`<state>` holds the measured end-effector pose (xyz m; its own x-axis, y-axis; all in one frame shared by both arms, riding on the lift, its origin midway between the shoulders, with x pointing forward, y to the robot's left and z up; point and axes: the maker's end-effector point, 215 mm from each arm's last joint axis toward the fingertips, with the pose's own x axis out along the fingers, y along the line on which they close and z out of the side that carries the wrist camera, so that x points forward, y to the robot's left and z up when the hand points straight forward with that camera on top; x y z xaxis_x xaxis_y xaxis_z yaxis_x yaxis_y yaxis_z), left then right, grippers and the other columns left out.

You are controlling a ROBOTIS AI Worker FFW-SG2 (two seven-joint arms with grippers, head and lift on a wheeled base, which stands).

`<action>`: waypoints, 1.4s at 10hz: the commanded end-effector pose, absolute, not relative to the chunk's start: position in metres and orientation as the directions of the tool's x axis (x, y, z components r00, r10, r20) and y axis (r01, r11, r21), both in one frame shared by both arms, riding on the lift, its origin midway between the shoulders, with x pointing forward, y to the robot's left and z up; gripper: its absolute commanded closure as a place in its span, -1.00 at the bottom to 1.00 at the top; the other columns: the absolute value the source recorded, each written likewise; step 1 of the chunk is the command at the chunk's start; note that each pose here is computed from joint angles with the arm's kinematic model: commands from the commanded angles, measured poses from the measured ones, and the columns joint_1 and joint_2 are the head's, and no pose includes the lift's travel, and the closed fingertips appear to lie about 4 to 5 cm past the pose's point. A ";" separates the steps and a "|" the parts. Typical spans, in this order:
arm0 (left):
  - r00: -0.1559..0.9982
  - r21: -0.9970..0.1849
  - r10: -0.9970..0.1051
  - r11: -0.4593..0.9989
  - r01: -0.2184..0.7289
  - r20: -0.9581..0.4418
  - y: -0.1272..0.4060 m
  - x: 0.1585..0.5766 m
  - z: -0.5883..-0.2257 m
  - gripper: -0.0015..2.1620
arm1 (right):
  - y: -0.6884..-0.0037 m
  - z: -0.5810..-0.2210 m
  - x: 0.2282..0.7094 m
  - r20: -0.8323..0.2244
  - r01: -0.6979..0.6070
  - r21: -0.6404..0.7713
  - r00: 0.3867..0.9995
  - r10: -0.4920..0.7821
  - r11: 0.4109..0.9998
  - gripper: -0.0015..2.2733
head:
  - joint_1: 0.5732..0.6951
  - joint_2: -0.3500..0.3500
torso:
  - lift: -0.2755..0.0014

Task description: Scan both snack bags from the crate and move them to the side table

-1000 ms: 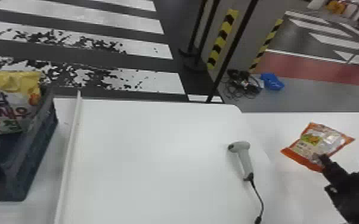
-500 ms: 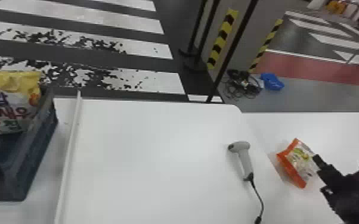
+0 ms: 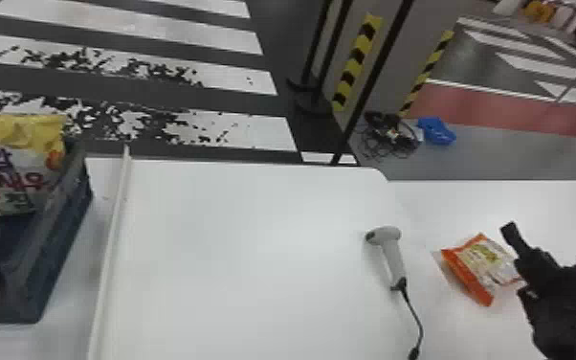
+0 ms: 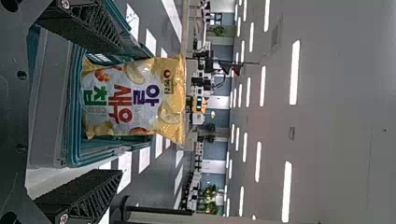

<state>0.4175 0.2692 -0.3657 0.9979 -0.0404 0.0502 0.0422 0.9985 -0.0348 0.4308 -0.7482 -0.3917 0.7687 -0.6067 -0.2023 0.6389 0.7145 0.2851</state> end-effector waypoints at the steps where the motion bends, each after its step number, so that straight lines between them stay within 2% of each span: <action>1: 0.998 -0.034 -0.036 0.999 0.038 0.051 0.271 0.417 -0.365 -0.93 | -0.703 -0.360 0.455 -0.136 0.571 0.176 0.821 -0.555 0.802 -0.96 | 1.00 -1.00 | 0.28; 3: 0.998 -0.032 -0.033 0.999 0.035 0.052 0.273 0.417 -0.364 -0.93 | -0.621 -0.332 0.483 -0.064 0.466 0.064 0.884 -0.462 0.882 -0.96 | 1.00 -1.00 | 0.28; 6: 0.998 -0.031 -0.033 0.999 0.035 0.054 0.272 0.417 -0.363 -0.93 | -0.487 -0.319 0.498 0.006 0.299 -0.031 0.954 -0.299 0.954 -0.96 | 1.00 -0.99 | 0.28; 10: 0.998 -0.032 -0.038 0.999 0.040 0.049 0.269 0.419 -0.364 -0.93 | -0.365 -0.317 0.469 0.131 0.198 -0.045 0.973 -0.190 0.979 -0.96 | 1.00 -0.50 | 0.28; 14: 0.998 -0.027 -0.055 0.998 0.056 0.042 0.261 0.418 -0.368 -0.94 | -0.306 -0.351 0.445 0.088 0.160 -0.042 0.984 -0.156 0.986 -0.96 | 1.00 -0.24 | 0.28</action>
<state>0.4185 0.2632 -0.3679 0.9978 -0.0519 0.0413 0.0532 0.9981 -0.0295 0.4479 -0.3125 -0.3453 0.9817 -0.1624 0.0991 0.1674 0.9849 -0.0451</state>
